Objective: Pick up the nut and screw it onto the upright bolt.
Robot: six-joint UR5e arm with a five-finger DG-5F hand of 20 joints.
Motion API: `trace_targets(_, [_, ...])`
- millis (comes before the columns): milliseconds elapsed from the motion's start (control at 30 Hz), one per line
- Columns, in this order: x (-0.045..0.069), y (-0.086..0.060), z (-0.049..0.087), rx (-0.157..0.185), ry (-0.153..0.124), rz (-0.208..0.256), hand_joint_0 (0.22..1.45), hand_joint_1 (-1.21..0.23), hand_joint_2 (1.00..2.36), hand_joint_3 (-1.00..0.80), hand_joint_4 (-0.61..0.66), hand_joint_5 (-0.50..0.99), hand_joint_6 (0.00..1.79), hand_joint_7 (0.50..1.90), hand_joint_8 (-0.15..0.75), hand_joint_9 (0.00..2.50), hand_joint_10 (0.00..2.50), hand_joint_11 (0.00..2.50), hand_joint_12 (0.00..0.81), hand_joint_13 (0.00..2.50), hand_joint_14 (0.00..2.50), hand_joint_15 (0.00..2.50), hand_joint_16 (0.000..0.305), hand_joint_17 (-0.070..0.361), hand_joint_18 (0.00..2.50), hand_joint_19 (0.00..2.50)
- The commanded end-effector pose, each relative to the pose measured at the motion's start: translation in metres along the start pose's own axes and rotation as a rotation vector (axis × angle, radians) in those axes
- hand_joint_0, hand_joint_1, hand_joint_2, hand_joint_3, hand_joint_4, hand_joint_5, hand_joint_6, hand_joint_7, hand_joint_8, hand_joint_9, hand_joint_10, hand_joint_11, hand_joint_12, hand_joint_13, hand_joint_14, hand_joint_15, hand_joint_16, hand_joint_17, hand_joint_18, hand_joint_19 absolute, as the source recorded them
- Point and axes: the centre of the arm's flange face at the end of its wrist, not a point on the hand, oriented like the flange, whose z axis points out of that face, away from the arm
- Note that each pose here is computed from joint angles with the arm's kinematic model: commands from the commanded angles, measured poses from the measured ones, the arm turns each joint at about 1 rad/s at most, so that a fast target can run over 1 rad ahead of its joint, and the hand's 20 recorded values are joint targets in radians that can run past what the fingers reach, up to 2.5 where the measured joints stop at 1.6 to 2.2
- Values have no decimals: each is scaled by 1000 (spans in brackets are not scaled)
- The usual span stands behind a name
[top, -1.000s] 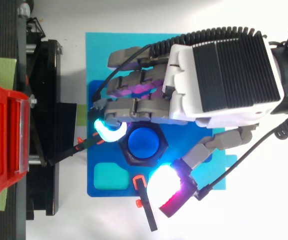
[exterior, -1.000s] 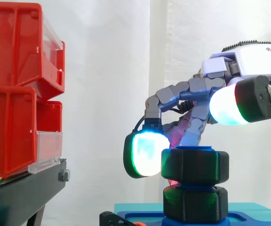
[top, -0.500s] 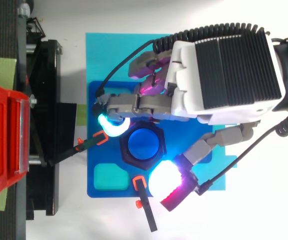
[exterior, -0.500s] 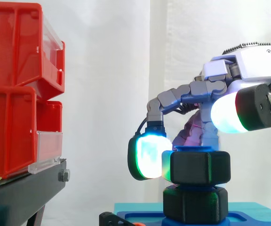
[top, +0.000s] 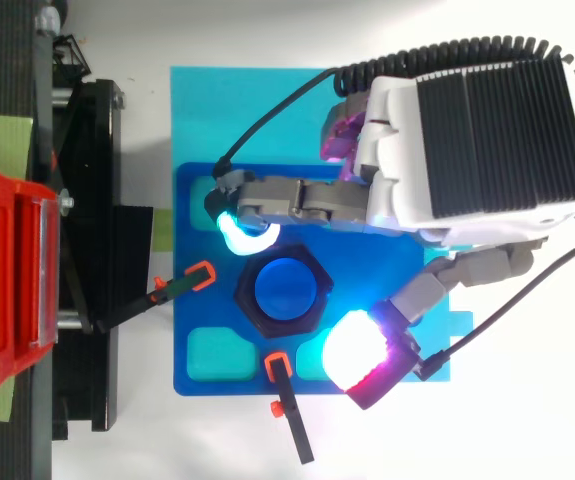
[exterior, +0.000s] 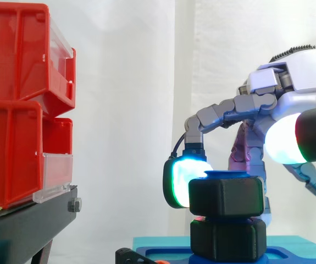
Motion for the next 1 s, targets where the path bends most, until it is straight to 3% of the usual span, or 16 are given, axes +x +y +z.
trace_targets(0, [-3,2,-5,5,16,-20,478,-417,1000,-500,93,118,501,1472,279,2101,14,300,197,1410,7,130,21,48,1101,357])
trace_targets(233, [-1,0,-9,18,52,-31,478,-414,1000,-500,81,118,501,1477,265,2268,18,453,202,1527,8,184,21,48,1141,380])
trace_targets(533, [-9,3,-20,38,85,-56,474,-411,1000,-500,82,121,501,1474,276,2441,28,667,196,1669,10,248,22,50,1205,405])
trace_targets(800, [-28,7,-30,46,70,-73,467,-411,1000,-500,63,124,501,1482,311,2500,35,955,198,1836,13,301,24,55,1296,433])
trace_targets(900, [-38,10,-35,50,52,-76,466,-410,1000,-500,59,108,502,1457,297,2492,32,853,217,1770,15,313,28,63,1256,444])
trace_targets(967, [-44,13,-37,51,40,-74,463,-405,1000,-500,97,78,504,1374,291,2299,29,748,242,1681,15,331,33,74,1181,461])
